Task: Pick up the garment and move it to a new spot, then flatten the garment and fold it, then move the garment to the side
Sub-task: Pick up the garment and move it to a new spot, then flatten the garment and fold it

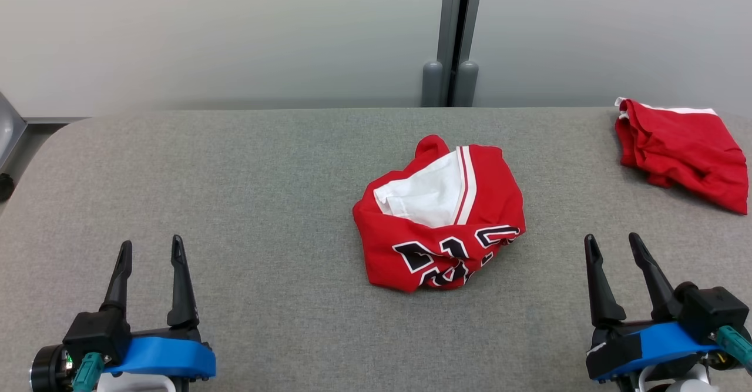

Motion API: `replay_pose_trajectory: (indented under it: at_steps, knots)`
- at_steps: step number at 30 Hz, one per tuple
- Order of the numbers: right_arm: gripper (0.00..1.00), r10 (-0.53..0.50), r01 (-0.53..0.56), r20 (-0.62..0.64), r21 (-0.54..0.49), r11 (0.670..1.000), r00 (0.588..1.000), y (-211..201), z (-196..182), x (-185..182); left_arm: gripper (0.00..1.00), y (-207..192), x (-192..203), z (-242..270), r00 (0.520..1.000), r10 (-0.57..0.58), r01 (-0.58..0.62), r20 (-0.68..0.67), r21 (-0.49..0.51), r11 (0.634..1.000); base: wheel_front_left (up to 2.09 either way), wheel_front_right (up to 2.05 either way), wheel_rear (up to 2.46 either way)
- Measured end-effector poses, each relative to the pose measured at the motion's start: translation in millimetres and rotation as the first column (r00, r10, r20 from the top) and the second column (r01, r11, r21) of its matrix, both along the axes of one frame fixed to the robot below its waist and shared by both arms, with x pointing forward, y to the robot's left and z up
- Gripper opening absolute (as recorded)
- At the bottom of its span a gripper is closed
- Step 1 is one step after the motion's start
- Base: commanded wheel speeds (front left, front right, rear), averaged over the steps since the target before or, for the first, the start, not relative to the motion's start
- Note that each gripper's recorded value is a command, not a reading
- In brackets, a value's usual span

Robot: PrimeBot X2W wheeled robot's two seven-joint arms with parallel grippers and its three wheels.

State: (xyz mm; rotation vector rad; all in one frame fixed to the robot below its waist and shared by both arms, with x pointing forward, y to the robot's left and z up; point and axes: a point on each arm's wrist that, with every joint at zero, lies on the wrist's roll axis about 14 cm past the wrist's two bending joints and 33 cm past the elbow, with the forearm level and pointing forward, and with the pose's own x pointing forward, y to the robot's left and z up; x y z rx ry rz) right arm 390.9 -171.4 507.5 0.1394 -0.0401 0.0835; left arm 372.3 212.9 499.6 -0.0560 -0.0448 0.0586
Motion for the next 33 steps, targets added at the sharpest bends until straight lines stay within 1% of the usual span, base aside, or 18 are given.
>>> replay_pose_trajectory:
  at_steps: [7,25,28,33]
  knots:
    - [1.00,-0.003,0.003,-0.009,-0.003,1.000,1.000,-1,-1,-5,1.00,0,-3,1,1.000,-0.001,0.001,0.003,0.004,1.000,0.00,0.00,0.00]
    - [1.00,0.009,-0.009,-0.031,-0.005,1.000,0.999,2,-7,-4,1.00,0,-4,-5,1.000,0.000,0.000,-0.014,0.001,1.000,0.00,0.00,0.00]
    - [1.00,0.023,-0.023,-0.027,-0.024,0.999,0.999,3,-4,3,1.00,0,-2,-6,1.000,-0.002,0.002,-0.015,0.003,1.000,0.00,0.00,0.00]
    - [1.00,0.055,-0.053,0.028,-0.057,0.997,0.998,8,19,31,1.00,-2,3,-9,1.000,-0.004,0.004,-0.024,-0.003,1.000,0.00,0.00,0.00]
